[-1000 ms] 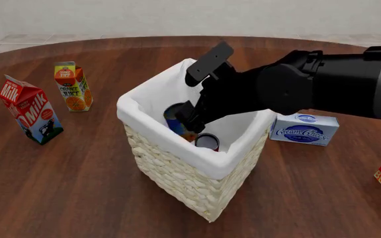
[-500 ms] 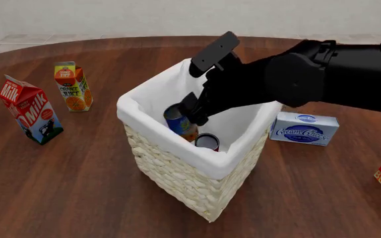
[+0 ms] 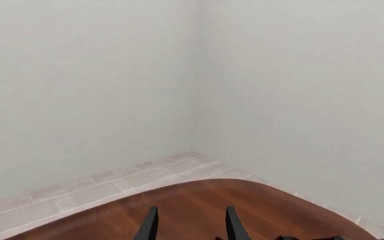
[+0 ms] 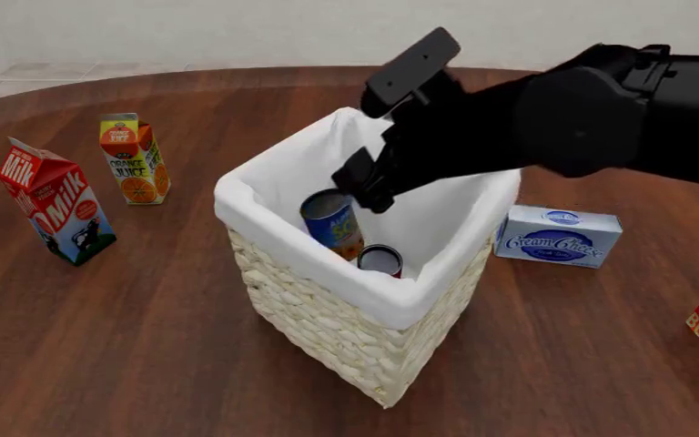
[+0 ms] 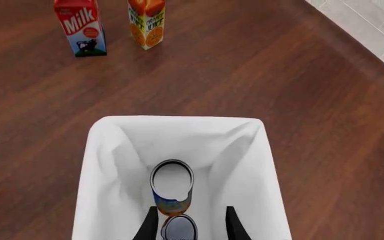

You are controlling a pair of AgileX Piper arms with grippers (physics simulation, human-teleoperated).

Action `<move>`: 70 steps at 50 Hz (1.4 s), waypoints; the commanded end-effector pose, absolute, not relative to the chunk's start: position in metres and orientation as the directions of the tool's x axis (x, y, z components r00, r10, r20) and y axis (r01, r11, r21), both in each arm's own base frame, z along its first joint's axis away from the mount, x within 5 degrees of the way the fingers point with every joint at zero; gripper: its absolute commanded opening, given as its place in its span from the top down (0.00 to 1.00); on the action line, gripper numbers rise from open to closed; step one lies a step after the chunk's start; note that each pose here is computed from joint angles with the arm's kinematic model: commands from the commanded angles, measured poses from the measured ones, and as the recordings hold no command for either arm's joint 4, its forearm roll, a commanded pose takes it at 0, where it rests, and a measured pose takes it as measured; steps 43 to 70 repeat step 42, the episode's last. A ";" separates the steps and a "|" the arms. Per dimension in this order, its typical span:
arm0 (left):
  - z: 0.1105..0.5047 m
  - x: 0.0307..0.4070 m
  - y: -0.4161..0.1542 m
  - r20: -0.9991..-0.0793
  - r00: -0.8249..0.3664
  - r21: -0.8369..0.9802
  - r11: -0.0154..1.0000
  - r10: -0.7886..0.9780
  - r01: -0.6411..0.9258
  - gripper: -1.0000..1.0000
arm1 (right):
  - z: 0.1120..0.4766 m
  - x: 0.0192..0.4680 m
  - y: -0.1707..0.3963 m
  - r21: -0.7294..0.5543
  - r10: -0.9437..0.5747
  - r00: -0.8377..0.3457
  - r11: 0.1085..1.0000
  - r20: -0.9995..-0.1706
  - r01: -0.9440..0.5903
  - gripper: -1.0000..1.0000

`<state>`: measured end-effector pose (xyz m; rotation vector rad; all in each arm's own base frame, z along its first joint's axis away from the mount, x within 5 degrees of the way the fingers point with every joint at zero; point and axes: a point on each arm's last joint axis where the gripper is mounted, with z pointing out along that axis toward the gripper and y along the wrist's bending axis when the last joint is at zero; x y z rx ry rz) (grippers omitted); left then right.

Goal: Pick up the alphabet soup and the tomato sauce, and put them in the basket.

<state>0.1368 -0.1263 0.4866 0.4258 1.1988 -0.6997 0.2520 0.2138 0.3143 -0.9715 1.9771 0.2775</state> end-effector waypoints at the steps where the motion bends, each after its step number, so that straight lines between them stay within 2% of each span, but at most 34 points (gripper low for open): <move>1: 0.489 0.136 -0.126 -0.944 0.198 -0.054 0.719 -0.262 0.693 0.00 | 0.321 0.249 0.209 -0.177 -0.522 -0.287 0.669 -0.804 -0.722 0.00; 42: 0.494 0.132 -0.126 -0.945 0.205 -0.042 0.713 -0.257 0.700 0.00 | 0.348 0.232 0.190 -0.189 -0.493 -0.252 0.681 -0.833 -0.708 0.00; 70: 0.494 0.132 -0.126 -0.945 0.205 -0.042 0.713 -0.257 0.700 0.00 | 0.348 0.232 0.190 -0.189 -0.493 -0.252 0.681 -0.833 -0.708 0.00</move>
